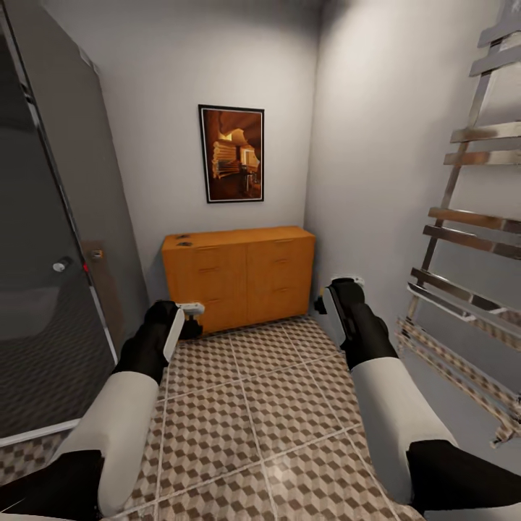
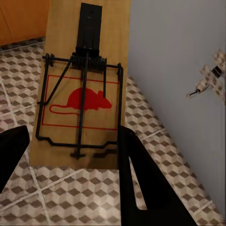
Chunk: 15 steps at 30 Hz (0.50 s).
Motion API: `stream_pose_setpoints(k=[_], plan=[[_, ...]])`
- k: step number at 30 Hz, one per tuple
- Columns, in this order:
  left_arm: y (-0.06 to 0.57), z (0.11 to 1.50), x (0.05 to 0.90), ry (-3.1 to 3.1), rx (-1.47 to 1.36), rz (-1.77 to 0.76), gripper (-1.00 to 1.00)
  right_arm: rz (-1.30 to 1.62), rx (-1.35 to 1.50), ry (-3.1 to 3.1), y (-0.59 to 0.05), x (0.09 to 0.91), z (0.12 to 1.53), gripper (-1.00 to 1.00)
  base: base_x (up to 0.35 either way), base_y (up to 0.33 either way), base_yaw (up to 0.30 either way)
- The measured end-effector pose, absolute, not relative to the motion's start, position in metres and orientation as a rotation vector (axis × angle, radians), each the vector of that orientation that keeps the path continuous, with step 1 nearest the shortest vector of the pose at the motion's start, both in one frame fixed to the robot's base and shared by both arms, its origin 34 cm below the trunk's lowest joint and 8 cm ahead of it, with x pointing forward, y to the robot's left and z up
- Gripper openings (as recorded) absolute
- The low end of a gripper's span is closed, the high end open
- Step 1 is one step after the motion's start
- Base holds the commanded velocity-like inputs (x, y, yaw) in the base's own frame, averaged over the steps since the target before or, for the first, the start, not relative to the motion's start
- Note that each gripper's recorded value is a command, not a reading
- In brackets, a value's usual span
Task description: Take the four mousetraps from the cabinet in the bathroom and place them on the bathroom floor. Make sure all four end up on the same floor surface, and ensure that at least two of them are either under or directly next to the same bathroom sink.
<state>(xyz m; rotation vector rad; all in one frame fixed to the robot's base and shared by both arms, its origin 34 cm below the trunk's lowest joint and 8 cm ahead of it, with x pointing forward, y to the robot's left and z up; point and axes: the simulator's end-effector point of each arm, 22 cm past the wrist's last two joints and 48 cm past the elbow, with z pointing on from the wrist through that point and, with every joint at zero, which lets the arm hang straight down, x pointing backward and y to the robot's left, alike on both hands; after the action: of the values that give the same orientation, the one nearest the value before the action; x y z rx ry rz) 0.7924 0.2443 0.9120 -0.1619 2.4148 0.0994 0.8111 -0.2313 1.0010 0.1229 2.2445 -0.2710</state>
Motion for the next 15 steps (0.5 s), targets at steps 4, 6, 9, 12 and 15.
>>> stream_pose_setpoints(k=[4, 6, 9, 12, 15], plan=[[0.240, 0.884, 0.790, 2.451, -0.151, 0.101, -1.00, -0.274, 0.118, 2.287, -0.231, 0.801, 0.973, -1.00, -0.346, 0.000, 0.000], [0.239, 0.869, 0.792, 2.445, -0.152, 0.102, -1.00, -0.275, 0.115, 2.308, -0.231, 0.796, 0.960, -1.00, -0.346, 0.000, 0.000], [0.238, 0.841, 0.790, 2.453, -0.148, 0.107, -1.00, -0.285, 0.111, 2.339, -0.232, 0.787, 0.940, -1.00, -0.346, 0.000, 0.000], [0.236, 0.805, 0.782, 2.475, -0.143, 0.111, -1.00, -0.288, 0.105, 2.384, -0.231, 0.774, 0.912, -1.00, -0.346, 0.000, 0.000], [0.234, 0.780, 0.774, 2.492, -0.147, 0.102, -1.00, -0.296, 0.099, 2.424, -0.232, 0.761, 0.888, -1.00, -0.346, 0.000, 0.000]])
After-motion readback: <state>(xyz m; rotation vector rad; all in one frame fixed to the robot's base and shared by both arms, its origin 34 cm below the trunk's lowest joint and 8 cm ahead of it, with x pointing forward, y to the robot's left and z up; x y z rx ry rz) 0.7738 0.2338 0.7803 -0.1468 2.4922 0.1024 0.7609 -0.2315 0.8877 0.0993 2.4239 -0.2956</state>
